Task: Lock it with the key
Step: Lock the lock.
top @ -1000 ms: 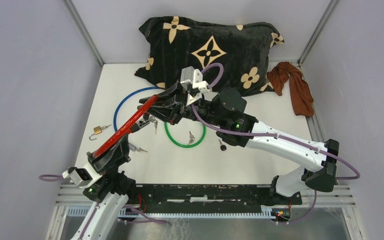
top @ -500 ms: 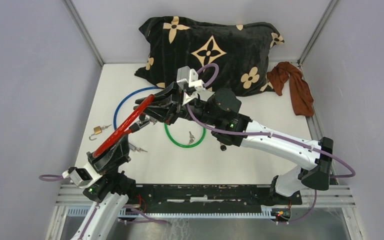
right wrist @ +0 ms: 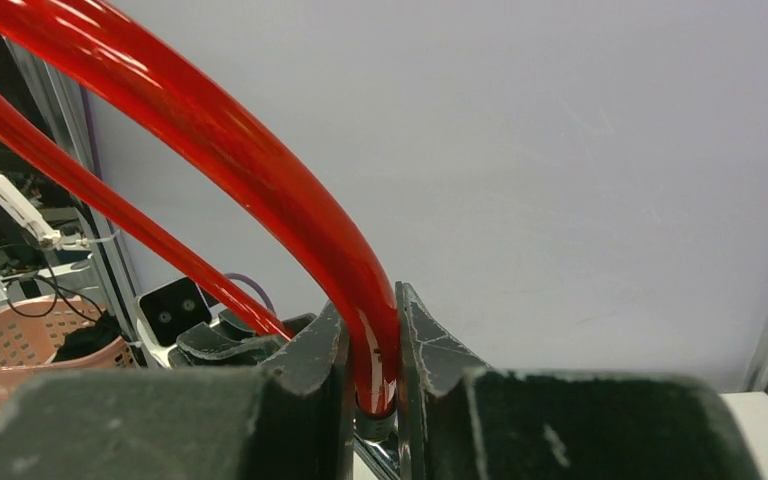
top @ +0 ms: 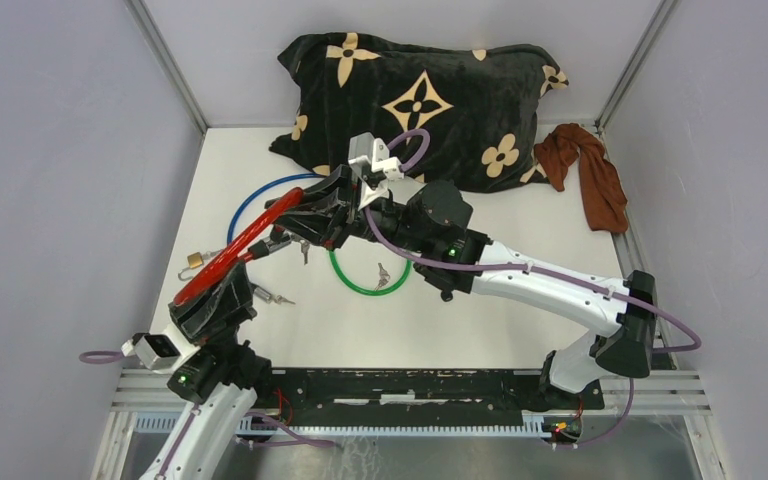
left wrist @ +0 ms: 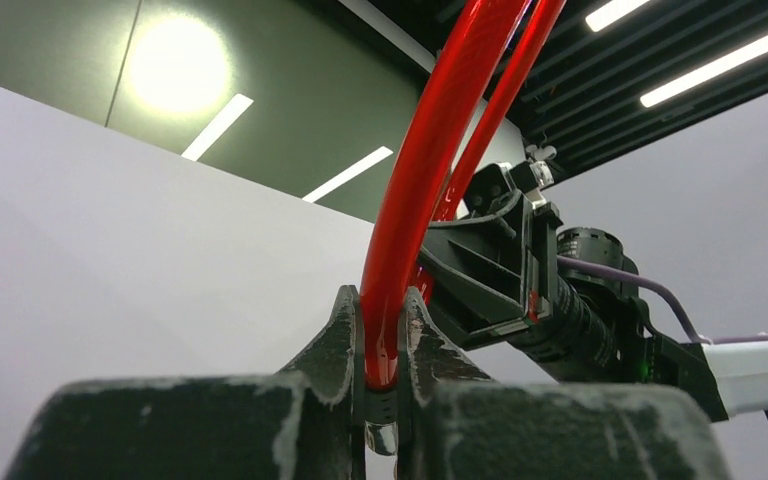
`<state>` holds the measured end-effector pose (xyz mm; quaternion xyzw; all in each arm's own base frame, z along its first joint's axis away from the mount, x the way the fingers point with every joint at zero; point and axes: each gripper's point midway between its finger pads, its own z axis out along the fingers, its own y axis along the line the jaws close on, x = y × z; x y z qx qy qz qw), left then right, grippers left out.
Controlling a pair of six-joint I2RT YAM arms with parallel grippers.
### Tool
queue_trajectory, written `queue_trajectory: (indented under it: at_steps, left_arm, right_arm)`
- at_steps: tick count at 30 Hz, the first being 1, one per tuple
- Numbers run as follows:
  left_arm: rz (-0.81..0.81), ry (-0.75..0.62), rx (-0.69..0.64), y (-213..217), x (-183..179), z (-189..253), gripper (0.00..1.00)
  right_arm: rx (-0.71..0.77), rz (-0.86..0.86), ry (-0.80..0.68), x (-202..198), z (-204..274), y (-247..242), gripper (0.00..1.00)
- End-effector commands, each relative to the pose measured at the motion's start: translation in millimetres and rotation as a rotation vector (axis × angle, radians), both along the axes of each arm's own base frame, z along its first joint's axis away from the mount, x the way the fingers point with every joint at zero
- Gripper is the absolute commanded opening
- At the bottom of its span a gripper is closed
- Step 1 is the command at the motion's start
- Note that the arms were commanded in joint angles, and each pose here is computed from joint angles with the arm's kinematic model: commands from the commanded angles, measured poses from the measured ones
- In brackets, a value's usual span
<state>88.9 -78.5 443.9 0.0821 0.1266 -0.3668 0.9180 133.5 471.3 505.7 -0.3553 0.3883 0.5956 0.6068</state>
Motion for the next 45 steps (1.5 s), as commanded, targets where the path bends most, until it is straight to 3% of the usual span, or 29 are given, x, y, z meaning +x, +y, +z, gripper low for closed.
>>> queue_trajectory:
  at_steps: [1,16,19,24,34,37,45]
  left_arm:
    - [0.075,-0.069,-0.140,28,-10,19,0.02]
    - [0.030,-0.068,-0.186,33,-14,26,0.02]
    - [0.026,-0.063,-0.185,33,-13,26,0.02]
    - [0.019,-0.049,-0.150,27,-11,21,0.02]
    - [-0.036,-0.029,-0.110,17,-10,19,0.02]
    - [-0.068,-0.005,-0.104,14,-7,19,0.02]
    - [-0.102,0.032,-0.133,16,-2,20,0.02]
  right_arm:
    - [0.066,0.091,0.066,-9,10,9,0.00]
    - [-0.038,0.200,0.127,-15,-21,41,0.02]
    - [-0.084,0.239,0.101,-21,-25,47,0.12]
    - [-0.126,0.207,-0.015,-18,-25,37,0.41]
    - [-0.195,0.293,-0.256,-9,-25,14,0.74]
    - [-0.262,0.299,-0.323,-5,-34,19,0.77]
    - [-0.332,0.249,-0.357,6,-62,21,0.75]
